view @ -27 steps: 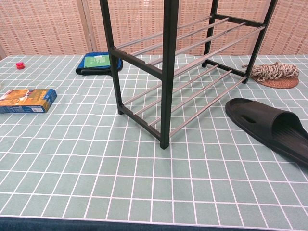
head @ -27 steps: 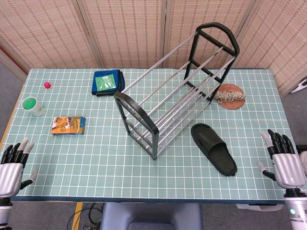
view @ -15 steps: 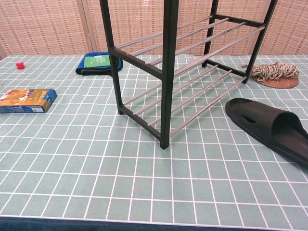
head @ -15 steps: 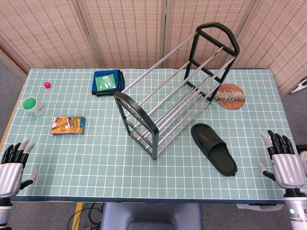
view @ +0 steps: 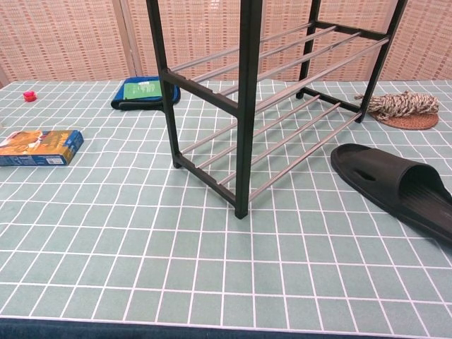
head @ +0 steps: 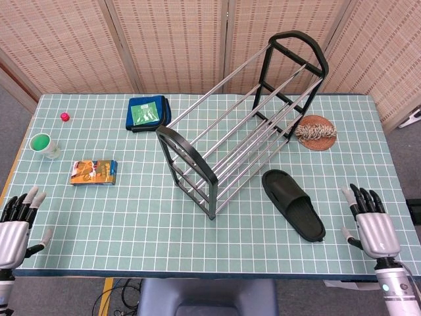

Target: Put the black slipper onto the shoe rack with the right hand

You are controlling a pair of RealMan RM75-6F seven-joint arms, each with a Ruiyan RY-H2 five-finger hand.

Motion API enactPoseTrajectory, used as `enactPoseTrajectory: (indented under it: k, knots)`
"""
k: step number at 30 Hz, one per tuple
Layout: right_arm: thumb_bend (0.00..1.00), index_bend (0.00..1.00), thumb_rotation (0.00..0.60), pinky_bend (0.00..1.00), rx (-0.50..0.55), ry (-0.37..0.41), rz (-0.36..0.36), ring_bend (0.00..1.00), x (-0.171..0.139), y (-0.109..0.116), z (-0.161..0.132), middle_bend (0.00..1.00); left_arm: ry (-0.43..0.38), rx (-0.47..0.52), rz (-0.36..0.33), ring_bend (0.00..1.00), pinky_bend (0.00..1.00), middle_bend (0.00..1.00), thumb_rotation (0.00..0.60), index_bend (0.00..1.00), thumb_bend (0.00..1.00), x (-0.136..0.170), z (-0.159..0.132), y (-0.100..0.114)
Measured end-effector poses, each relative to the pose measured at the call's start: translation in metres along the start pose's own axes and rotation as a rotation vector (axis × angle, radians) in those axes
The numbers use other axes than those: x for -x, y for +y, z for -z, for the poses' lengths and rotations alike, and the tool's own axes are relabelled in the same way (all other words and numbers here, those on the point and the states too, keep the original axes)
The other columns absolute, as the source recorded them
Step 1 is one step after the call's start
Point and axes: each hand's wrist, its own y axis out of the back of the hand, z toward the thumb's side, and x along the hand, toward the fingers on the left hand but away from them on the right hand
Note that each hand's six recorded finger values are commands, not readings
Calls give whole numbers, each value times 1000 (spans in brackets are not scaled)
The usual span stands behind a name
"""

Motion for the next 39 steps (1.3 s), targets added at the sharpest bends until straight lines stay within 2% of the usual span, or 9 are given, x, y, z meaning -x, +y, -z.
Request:
enactPoseTrajectory:
  k: [12, 20, 32, 39]
  knots:
    - [226, 0, 600, 0, -8, 66, -128, 0, 11, -55, -46, 0, -21, 41, -27, 0, 0, 0, 600, 21, 378, 6, 3, 12]
    - [217, 0, 600, 0, -11, 97, -147, 0, 10, -68, -61, 0, -19, 56, -41, 0, 0, 0, 600, 21, 378, 10, 6, 17]
    - [216, 0, 600, 0, -21, 58, -144, 0, 28, -79, -44, 0, -38, 57, -63, 0, 0, 0, 600, 21, 377, 17, 1, 21]
    - [219, 0, 600, 0, -25, 0, -108, 0, 45, -71, -18, 0, -38, 49, -71, 0, 0, 0, 600, 21, 377, 21, 0, 21]
